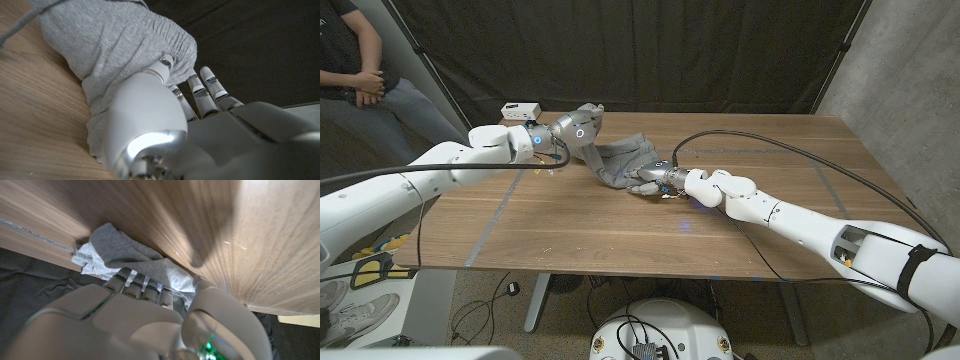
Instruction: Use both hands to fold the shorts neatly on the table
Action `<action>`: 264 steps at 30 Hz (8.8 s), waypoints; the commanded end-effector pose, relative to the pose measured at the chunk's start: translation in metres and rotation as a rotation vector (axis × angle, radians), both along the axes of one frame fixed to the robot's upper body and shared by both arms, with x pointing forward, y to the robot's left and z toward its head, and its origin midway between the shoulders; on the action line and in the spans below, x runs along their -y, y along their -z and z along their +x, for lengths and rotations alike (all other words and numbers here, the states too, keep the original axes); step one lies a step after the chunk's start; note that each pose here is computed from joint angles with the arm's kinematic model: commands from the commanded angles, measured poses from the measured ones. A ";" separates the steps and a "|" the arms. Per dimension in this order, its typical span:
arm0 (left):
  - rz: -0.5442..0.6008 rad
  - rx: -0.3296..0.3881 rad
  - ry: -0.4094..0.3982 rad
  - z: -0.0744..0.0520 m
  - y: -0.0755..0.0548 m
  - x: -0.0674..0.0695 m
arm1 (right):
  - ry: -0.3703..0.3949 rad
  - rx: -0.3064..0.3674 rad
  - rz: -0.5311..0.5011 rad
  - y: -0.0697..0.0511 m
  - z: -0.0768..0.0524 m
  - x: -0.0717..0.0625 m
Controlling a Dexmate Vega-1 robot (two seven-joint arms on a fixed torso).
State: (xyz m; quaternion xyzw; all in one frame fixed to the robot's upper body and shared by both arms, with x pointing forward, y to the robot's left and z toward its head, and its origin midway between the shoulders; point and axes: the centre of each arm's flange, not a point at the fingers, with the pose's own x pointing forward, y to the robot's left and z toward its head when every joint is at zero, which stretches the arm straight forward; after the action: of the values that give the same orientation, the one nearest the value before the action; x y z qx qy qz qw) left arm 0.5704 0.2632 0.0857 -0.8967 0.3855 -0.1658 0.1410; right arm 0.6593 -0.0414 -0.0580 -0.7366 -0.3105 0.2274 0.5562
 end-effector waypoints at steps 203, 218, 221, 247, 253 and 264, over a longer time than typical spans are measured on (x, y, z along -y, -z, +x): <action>-1.400 -0.093 0.555 -0.040 0.037 -0.026 | 0.316 0.065 0.633 -0.071 -0.061 0.182; -1.722 -0.240 0.663 -0.047 0.061 -0.057 | 0.246 0.032 0.865 -0.059 -0.066 0.197; -1.793 -0.282 0.693 -0.047 0.065 -0.064 | 0.228 0.017 0.909 -0.057 -0.065 0.200; -2.239 -0.640 0.959 -0.027 0.096 -0.100 | 0.133 -0.095 1.169 -0.035 -0.061 0.216; -2.293 -0.738 1.013 -0.022 0.101 -0.106 | 0.118 -0.108 1.199 -0.031 -0.064 0.216; -2.324 -1.015 1.101 -0.007 0.104 -0.114 | 0.052 -0.159 1.352 -0.023 -0.070 0.218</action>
State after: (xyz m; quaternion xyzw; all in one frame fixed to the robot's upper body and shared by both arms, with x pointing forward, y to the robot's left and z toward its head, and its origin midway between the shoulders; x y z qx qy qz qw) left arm 0.5538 0.3687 -0.0164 -0.2576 0.3307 -0.1572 -0.8942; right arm 0.5936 -0.2561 -0.0275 -0.2833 -0.3177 0.0189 0.9047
